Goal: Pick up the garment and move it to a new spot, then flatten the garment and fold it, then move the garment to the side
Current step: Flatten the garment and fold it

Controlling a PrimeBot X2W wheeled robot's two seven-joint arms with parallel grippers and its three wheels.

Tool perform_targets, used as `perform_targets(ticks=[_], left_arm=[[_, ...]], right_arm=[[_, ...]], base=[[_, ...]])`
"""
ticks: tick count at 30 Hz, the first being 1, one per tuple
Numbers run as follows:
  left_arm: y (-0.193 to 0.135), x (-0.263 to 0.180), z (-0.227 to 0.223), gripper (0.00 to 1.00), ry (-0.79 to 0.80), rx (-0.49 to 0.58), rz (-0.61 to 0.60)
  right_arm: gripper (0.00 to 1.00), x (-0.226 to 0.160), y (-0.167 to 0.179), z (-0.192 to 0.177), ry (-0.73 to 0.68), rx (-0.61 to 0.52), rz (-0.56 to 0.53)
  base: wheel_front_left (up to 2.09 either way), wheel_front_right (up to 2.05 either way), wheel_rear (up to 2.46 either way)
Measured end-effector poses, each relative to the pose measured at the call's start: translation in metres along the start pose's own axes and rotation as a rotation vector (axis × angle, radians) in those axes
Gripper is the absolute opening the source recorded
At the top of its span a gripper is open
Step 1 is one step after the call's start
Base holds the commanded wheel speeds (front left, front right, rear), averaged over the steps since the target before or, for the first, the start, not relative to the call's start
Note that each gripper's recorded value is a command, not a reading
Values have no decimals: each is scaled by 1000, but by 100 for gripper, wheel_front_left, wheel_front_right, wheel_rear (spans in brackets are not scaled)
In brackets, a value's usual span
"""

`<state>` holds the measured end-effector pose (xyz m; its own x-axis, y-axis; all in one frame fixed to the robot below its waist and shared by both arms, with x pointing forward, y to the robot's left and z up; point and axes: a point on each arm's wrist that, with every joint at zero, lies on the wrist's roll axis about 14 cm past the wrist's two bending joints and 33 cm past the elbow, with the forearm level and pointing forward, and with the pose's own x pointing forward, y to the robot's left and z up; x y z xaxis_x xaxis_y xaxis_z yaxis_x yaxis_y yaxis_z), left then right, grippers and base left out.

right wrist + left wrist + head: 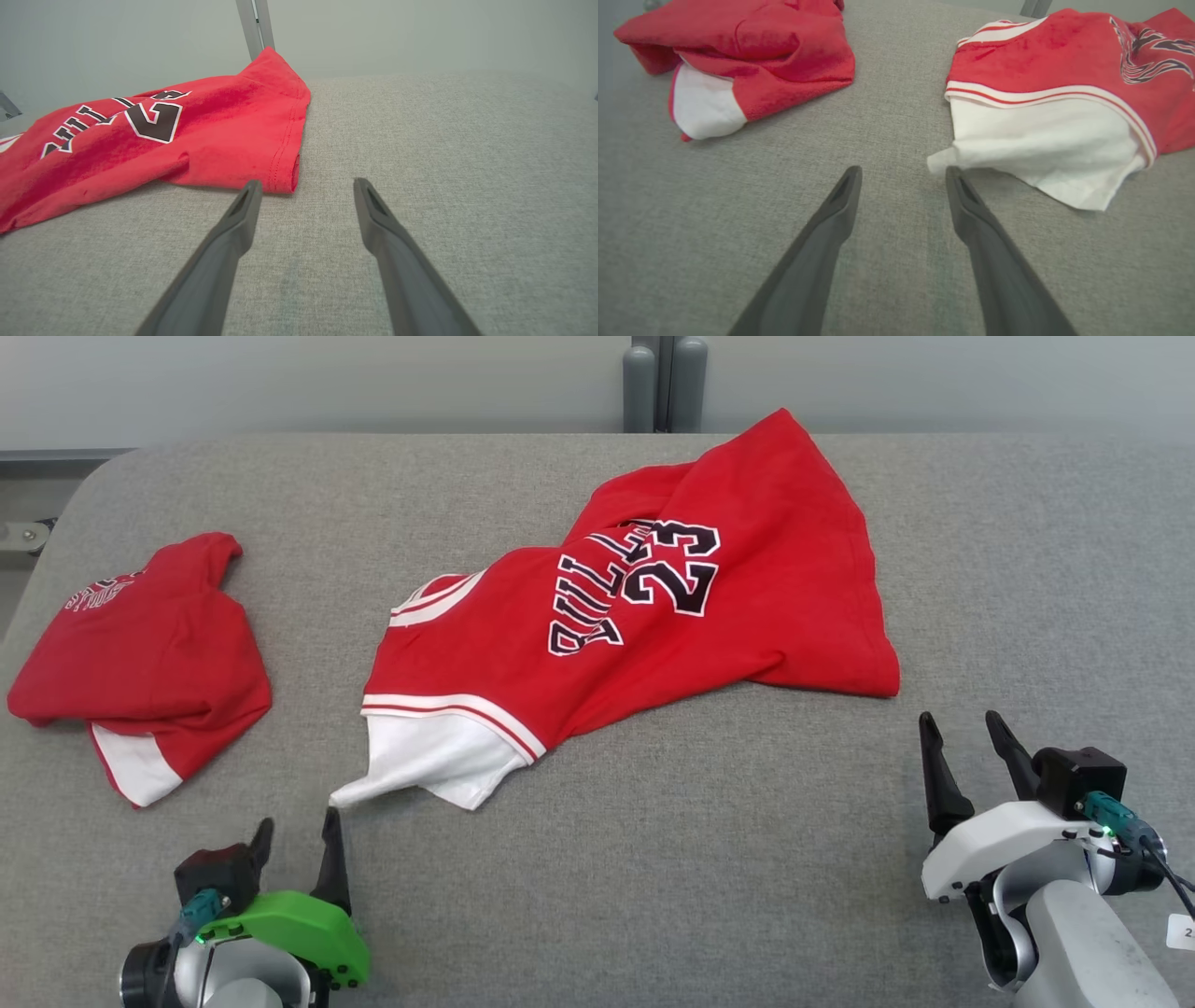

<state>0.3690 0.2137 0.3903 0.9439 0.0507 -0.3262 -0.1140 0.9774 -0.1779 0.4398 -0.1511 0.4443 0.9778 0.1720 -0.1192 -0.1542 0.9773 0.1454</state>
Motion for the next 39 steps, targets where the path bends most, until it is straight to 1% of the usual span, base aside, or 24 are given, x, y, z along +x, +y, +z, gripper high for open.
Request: perform_targets(ticks=[2, 4, 8, 11, 12, 17, 23, 24, 26, 27, 28, 29, 30, 33, 36, 39], left_arm=[[8, 0, 2, 100, -12, 22, 46], [3, 1, 1, 100, -13, 44, 40], [-30, 3, 17, 100, -75, 82, -57], [-56, -1, 16, 100, -88, 89, -135], [-56, -1, 16, 100, -88, 89, -135], [-86, -3, 8, 100, -76, 107, -231], [-103, 3, -16, 100, 2, 140, -282], [-103, 5, -19, 94, 12, 145, -282], [-106, 10, -22, 97, 25, 155, -287], [-107, 13, -23, 94, 32, 160, -289], [-107, 15, -25, 84, 41, 164, -290], [-108, 16, -28, 43, 51, 168, -292], [-108, 17, -33, 0, 69, 172, -293], [-105, 21, -43, 0, 105, 178, -284], [-105, 24, -41, 0, 104, 185, -287], [-107, 21, -38, 0, 93, 186, -295]], right_arm=[[100, 0, 1, -1, 1, 1, 3], [100, 0, 2, -2, 5, 2, 4], [100, 0, 2, -3, 9, 2, 3], [100, -1, 1, -4, 10, 2, 1], [100, -1, 1, -4, 10, 2, 1], [100, -3, -4, -4, 11, 1, -8], [100, -8, -23, -4, 15, -8, -53], [100, -9, -26, -4, 14, -10, -60], [100, -11, -32, -2, 9, -12, -74], [100, -12, -35, -2, 9, -13, -81], [100, -13, -38, -1, 8, -14, -88], [100, -14, -41, -2, 9, -16, -95], [100, -15, -43, -2, 10, -16, -102], [100, -17, -49, -3, 12, -14, -117], [100, -18, -52, -3, 13, -12, -126], [100, -17, -48, -5, 17, -6, -119]], base=[[0, 0, 0], [0, 0, 0], [0, 0, 0], [0, 0, 0], [0, 0, 0], [0, 0, 0], [0, 0, 0], [0, 0, 0], [0, 0, 0], [0, 0, 0], [0, 0, 0], [0, 0, 0], [0, 0, 0], [0, 0, 0], [0, 0, 0], [0, 0, 0]])
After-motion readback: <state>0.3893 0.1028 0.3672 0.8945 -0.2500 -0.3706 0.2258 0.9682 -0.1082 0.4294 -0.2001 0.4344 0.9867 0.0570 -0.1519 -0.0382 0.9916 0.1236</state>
